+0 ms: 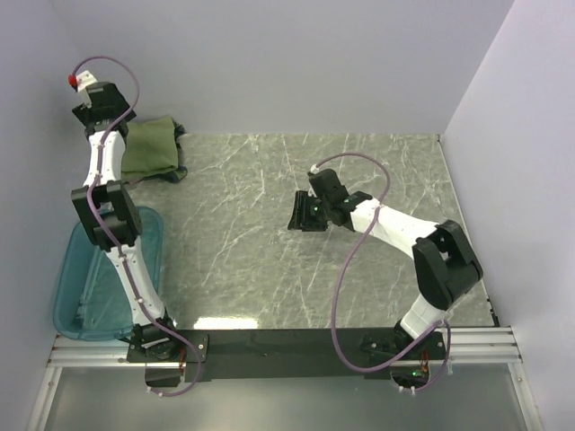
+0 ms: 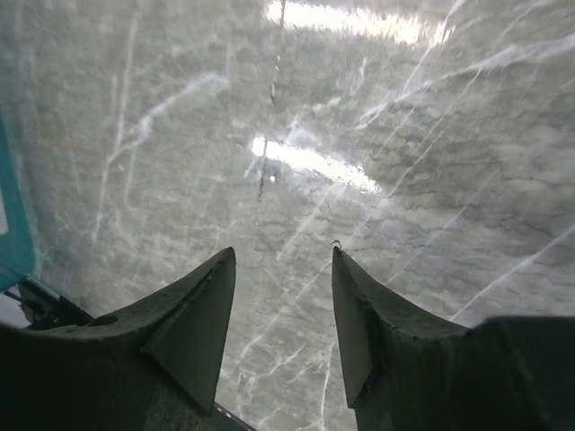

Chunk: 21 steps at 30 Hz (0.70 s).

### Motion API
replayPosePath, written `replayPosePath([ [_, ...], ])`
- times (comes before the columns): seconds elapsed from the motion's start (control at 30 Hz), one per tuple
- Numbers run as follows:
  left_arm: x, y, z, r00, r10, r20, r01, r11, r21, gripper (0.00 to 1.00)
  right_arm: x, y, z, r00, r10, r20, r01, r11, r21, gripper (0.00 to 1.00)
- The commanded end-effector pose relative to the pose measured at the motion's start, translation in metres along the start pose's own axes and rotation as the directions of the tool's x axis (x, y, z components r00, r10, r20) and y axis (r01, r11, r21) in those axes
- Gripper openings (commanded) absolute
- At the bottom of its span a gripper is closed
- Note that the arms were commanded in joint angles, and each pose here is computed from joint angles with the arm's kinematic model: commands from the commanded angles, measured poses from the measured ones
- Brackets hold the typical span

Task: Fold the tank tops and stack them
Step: Neatly place the folded tank top to the corner

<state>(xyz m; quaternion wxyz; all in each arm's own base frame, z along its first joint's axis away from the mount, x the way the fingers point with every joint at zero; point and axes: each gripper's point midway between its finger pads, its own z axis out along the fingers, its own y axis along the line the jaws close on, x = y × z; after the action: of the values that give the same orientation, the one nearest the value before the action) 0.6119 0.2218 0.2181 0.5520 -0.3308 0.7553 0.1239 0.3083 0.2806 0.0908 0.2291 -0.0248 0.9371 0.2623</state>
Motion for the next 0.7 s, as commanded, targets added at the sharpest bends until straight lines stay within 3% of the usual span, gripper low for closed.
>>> replayPosePath([
  [0.0,-0.064,-0.046,-0.064,0.989,-0.095,0.111,0.080,0.988,0.132,0.85,-0.036,0.022,-0.038,0.986,-0.042,0.160,0.048,0.998,-0.030,0.56],
  [0.1,-0.060,-0.082,-0.109,0.989,-0.119,0.092,0.099,0.975,0.199,0.84,-0.047,0.024,-0.056,0.973,-0.047,0.225,0.054,0.998,-0.024,0.61],
  [0.17,-0.037,-0.119,-0.145,0.995,-0.080,0.063,0.062,0.966,0.252,0.84,-0.056,0.026,-0.074,0.961,-0.042,0.274,0.054,0.998,-0.037,0.68],
  [0.2,-0.047,-0.123,-0.170,0.992,-0.090,0.085,0.065,0.962,0.263,0.84,-0.058,0.026,-0.080,0.956,-0.039,0.290,0.053,0.998,-0.041,0.70],
  [0.23,-0.039,-0.139,-0.190,0.994,-0.088,0.068,0.063,0.950,0.305,0.84,-0.061,0.025,-0.085,0.951,-0.040,0.306,0.054,0.998,-0.038,0.75],
  [0.27,-0.006,-0.158,-0.212,0.999,-0.044,0.022,0.033,0.938,0.346,0.83,-0.066,0.026,-0.100,0.938,-0.040,0.344,0.058,0.997,-0.044,0.76],
  [0.33,-0.003,-0.165,-0.258,0.997,-0.071,0.021,0.057,0.918,0.393,0.84,-0.069,0.017,-0.113,0.926,-0.037,0.375,0.045,0.999,-0.010,0.79],
  [0.53,0.120,-0.186,-0.383,0.989,0.091,-0.114,-0.010,0.822,0.570,0.83,-0.078,-0.009,-0.170,0.830,-0.013,0.558,-0.022,0.998,0.055,0.88],
  [0.67,0.186,-0.172,-0.432,0.967,0.210,-0.148,-0.076,0.786,0.614,0.82,-0.071,-0.027,-0.189,0.792,-0.006,0.611,-0.066,0.993,0.095,0.89],
])
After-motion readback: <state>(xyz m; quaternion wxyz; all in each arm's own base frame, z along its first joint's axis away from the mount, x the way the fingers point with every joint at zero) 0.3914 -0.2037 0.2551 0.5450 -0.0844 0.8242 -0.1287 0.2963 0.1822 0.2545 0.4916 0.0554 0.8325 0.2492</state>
